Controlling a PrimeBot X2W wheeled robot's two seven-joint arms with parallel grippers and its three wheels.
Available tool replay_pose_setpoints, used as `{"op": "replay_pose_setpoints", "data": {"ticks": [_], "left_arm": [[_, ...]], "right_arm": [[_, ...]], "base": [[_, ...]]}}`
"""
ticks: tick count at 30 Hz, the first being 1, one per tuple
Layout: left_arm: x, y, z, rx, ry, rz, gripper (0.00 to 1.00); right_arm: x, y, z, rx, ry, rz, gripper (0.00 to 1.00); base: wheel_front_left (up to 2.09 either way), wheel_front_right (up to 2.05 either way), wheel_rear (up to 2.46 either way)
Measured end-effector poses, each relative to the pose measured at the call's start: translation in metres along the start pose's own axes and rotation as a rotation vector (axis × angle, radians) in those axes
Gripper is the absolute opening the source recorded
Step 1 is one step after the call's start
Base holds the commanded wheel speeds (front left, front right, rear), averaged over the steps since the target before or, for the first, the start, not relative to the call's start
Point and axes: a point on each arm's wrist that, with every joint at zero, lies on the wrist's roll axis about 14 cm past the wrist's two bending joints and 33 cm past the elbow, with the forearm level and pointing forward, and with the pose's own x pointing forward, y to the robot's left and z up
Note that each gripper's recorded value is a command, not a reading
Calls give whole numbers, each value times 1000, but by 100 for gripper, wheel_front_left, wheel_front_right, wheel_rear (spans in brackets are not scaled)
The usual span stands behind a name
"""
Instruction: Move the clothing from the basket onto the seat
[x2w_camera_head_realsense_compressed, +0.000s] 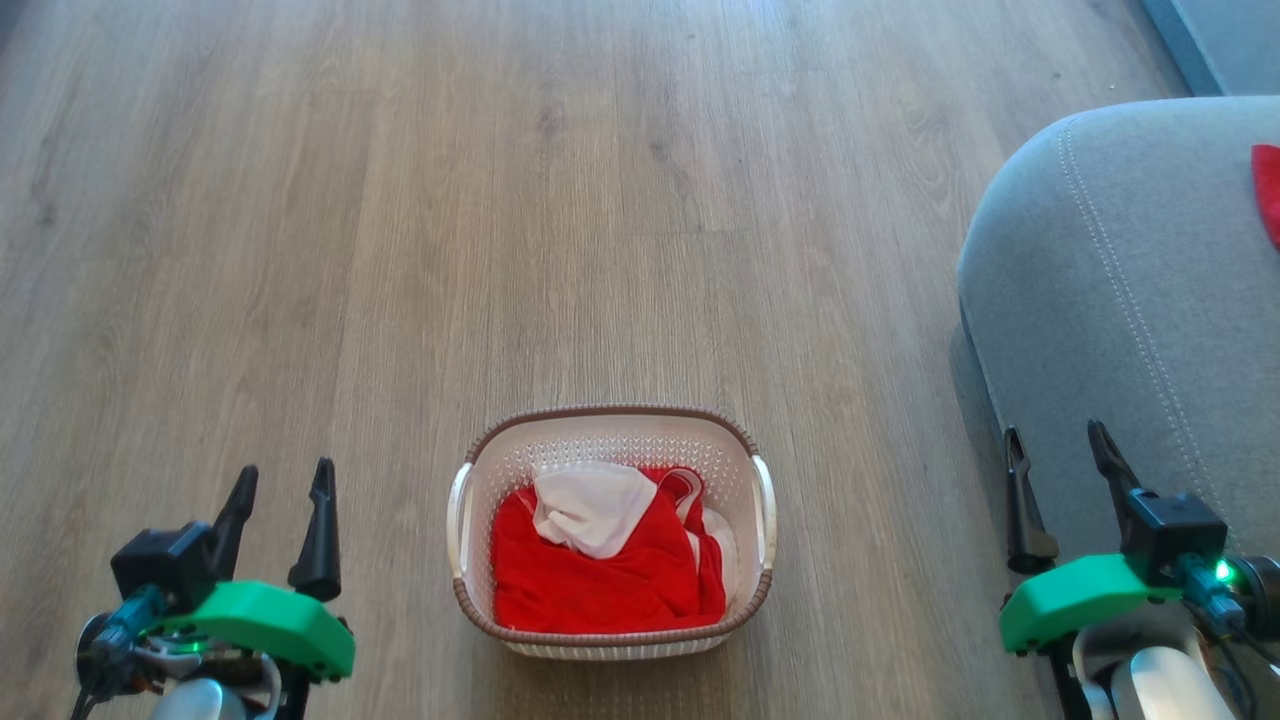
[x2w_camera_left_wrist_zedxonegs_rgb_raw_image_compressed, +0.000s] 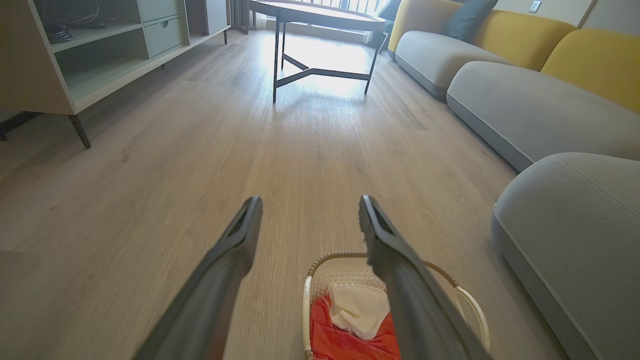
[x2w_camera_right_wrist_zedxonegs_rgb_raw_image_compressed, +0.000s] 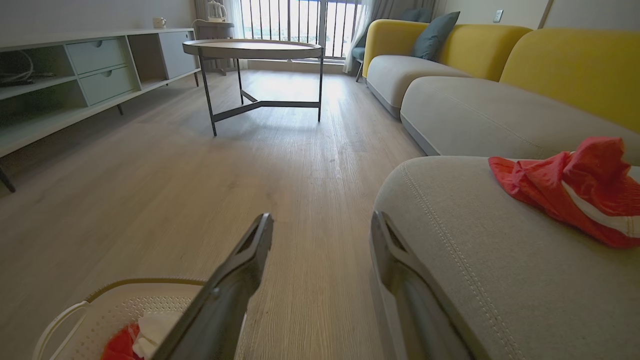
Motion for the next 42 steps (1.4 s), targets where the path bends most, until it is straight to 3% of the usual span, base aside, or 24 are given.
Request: {"op": "replay_pose_setpoints", "data": {"ticks": [20,26,31,42], "left_arm": [[16,-5,-17,-2,50,-28,100],[47,-16,-16,2,40,-69,100],[91,-45,-24,14,60,-172,100],[170,-92,-113,67,269,-349,100]], "right_arm": [[8,-13,-13,1,35,-35,100],[31,-24,-7,-6,6,-63,100],[63,-39,-4,-17,-30,-94,100],[112,-63,-46,-21,3,-147,100]], "base": [[0,0,0],[0,0,0],[0,0,0],[0,0,0]]}}
